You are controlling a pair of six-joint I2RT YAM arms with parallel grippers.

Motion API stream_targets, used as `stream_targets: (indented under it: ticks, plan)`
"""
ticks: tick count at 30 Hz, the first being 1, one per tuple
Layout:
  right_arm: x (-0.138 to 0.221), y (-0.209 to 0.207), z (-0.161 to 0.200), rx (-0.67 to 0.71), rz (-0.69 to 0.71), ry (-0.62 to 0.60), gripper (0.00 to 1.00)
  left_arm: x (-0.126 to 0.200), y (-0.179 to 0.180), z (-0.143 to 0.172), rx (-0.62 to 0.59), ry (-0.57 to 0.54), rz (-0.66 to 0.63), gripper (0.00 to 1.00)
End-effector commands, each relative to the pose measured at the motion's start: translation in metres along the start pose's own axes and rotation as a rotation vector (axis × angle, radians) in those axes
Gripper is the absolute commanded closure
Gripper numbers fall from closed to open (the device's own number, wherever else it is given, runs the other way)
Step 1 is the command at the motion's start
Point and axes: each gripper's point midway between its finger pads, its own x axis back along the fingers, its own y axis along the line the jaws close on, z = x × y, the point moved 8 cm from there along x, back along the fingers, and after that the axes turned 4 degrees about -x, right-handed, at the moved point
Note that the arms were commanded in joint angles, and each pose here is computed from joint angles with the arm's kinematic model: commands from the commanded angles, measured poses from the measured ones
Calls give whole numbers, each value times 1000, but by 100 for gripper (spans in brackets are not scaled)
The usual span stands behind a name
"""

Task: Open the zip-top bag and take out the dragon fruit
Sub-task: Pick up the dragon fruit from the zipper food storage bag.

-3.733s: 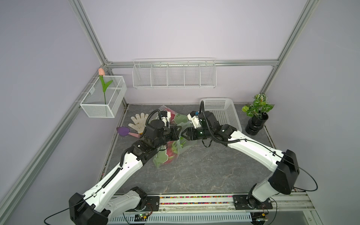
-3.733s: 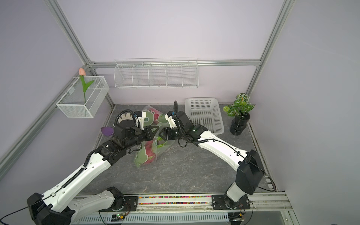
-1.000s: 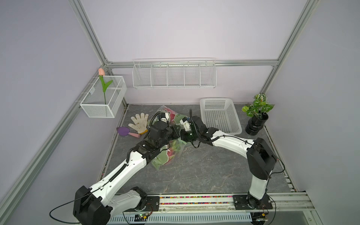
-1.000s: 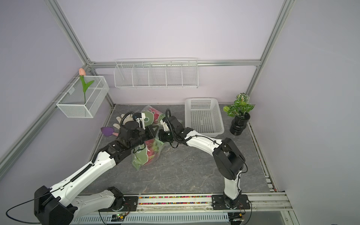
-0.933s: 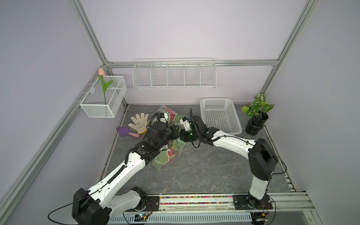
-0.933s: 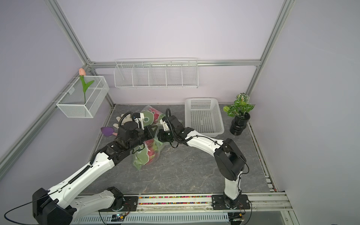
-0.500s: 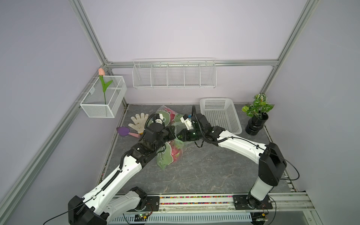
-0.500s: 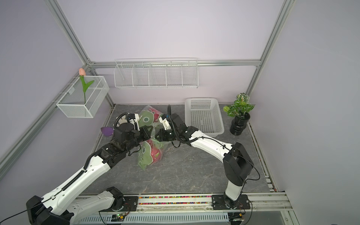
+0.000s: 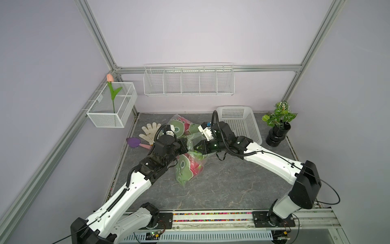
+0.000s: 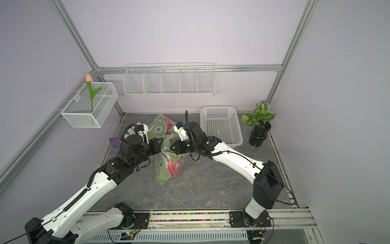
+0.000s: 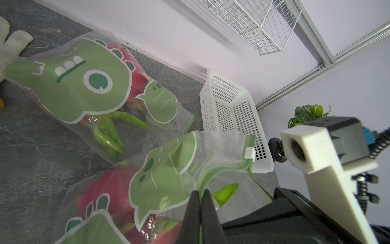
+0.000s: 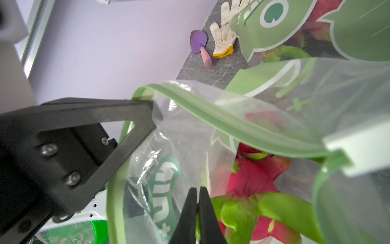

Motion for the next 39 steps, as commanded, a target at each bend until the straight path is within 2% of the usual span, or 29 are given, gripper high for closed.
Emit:
stream_targets:
  ticks: [1,11,18,39]
  plan:
    - [25,20,-10,87,-11,-62,93,3,9,2,-21,-7,-39,100]
    - [50,29,-22,146,34,-143,93,13,-2,-2,-48,-3,52,100]
    - [65,38,-34,170,43,-203,93,11,-2,0,-71,20,45,100]
    - [106,63,-50,210,-68,-304,93,21,-11,-9,-87,33,82,100]
